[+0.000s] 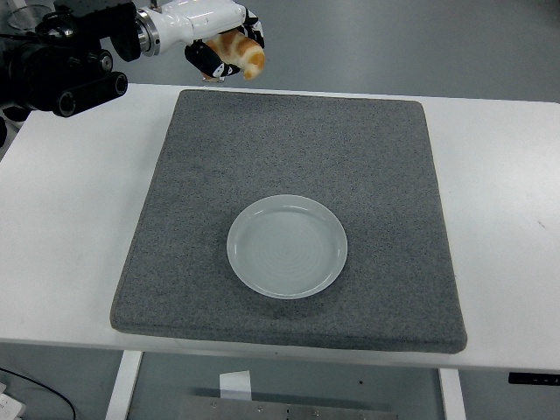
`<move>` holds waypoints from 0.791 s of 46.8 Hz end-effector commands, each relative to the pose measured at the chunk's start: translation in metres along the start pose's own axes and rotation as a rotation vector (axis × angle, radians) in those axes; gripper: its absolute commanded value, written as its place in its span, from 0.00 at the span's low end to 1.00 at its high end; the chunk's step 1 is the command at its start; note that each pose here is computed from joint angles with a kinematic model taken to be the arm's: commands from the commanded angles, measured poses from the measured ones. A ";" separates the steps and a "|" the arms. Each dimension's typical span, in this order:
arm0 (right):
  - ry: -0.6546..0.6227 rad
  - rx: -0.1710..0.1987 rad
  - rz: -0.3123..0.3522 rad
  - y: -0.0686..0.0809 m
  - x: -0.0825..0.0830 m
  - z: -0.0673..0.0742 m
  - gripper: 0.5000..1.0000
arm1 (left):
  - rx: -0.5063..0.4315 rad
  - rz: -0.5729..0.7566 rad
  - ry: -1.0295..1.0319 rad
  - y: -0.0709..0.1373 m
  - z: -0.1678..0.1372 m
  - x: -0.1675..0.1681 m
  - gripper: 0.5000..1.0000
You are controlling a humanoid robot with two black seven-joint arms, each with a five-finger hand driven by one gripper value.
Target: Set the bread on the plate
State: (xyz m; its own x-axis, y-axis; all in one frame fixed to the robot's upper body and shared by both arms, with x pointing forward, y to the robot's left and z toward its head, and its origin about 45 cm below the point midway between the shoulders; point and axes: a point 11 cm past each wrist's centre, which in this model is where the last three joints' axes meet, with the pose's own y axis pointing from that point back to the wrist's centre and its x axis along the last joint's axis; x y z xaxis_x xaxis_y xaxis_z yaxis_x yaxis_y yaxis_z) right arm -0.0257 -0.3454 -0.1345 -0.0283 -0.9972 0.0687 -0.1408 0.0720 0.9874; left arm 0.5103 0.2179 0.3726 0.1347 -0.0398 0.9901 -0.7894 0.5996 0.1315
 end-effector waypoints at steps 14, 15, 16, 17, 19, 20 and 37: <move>0.000 0.000 0.000 0.000 0.000 0.000 0.86 | -0.209 -0.049 0.036 -0.006 0.074 0.001 0.00; 0.000 0.000 0.000 0.000 0.000 0.000 0.86 | -0.219 -0.052 0.037 -0.007 0.078 0.001 0.00; 0.001 -0.001 0.000 0.000 0.000 0.000 0.86 | -0.229 -0.055 0.039 -0.007 0.082 0.000 0.00; 0.000 0.001 0.000 0.000 0.000 0.000 0.86 | -0.240 -0.060 0.040 -0.008 0.085 -0.001 0.00; 0.000 0.000 0.000 0.000 0.000 0.000 0.86 | -0.255 -0.066 0.040 -0.008 0.091 -0.002 0.00; 0.000 0.000 0.000 0.000 0.000 0.000 0.86 | -0.260 -0.070 0.040 -0.008 0.092 -0.003 0.00; 0.000 0.000 0.000 0.000 0.000 0.000 0.86 | -0.476 -0.198 0.034 -0.005 0.161 -0.041 0.00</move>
State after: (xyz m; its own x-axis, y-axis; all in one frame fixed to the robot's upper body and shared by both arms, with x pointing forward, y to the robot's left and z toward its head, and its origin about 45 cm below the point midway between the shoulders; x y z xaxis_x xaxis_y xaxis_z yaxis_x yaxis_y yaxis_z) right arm -0.0258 -0.3454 -0.1345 -0.0285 -0.9972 0.0688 -0.1405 0.0721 0.9874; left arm 0.4186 0.0920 0.3454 0.2722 -0.1457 0.9512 -0.4155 0.8738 0.2527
